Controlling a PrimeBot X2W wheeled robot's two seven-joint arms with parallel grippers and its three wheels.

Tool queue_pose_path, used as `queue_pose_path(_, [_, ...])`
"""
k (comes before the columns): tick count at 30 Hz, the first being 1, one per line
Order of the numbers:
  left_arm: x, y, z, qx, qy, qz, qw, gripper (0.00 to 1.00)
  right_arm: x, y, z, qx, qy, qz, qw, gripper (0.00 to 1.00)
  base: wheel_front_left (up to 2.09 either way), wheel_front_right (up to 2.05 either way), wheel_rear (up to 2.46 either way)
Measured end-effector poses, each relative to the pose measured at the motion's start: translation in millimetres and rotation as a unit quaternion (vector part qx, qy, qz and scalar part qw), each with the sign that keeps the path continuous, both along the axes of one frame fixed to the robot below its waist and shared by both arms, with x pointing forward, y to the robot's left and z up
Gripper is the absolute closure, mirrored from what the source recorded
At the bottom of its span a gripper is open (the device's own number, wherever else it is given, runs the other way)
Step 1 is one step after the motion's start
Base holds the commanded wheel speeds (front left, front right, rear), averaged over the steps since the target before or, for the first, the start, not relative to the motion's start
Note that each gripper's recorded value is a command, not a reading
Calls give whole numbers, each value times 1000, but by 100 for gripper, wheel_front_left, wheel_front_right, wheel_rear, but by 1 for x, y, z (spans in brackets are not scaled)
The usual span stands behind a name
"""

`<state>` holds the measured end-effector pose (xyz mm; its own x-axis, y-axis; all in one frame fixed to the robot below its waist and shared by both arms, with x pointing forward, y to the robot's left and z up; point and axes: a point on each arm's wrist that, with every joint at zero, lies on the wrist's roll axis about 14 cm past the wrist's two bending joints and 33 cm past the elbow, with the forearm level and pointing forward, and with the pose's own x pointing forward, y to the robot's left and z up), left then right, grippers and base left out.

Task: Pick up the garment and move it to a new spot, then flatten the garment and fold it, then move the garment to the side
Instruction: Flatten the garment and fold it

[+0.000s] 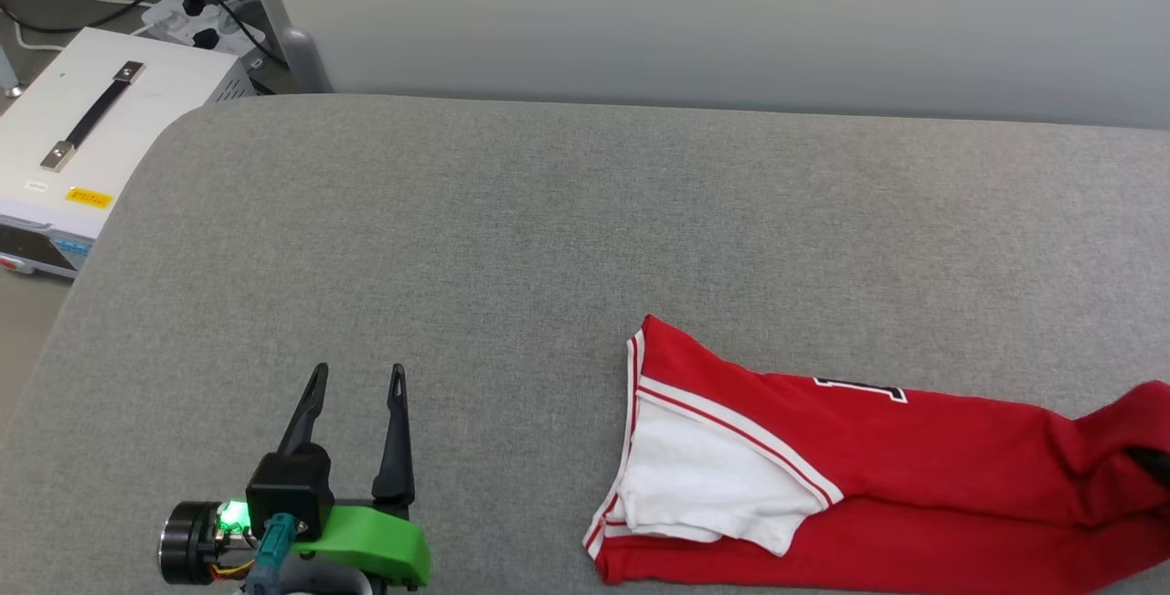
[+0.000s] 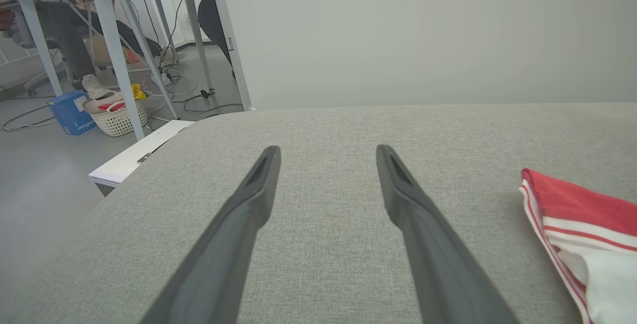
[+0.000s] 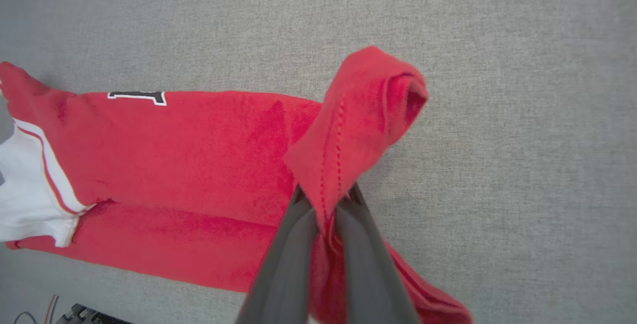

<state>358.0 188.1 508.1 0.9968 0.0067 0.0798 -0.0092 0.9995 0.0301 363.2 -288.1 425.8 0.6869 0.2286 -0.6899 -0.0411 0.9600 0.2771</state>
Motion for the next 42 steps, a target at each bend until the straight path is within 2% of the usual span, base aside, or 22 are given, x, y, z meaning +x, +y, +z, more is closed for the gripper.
queue_pose_path(4, [-1,-1,-1,0,0,-2,1000,0,-2,39,16,23,-16,63,998,100,0,0,0])
queue_pose_path(10, [1,-4,-5,-4,7,-4,1000,0,-5,94,26,39,-14,154,987,100,0,0,0])
queue_pose_path(19, [6,-5,-14,-5,21,-4,1000,0,10,182,28,38,-16,282,958,100,0,0,0])
queue_pose_path(26, [11,-2,-19,-3,28,2,1000,0,17,244,24,47,-18,353,934,100,0,0,0])
queue_pose_path(31, [16,-2,-20,-6,30,4,1000,0,18,264,8,25,-13,386,922,100,0,0,0])
queue_pose_path(38, [21,0,-24,-3,35,7,999,0,10,268,-34,20,29,382,924,100,0,0,0])
queue_pose_path(42, [22,-1,-25,-4,36,7,999,0,12,270,-38,22,18,376,926,100,0,0,0])
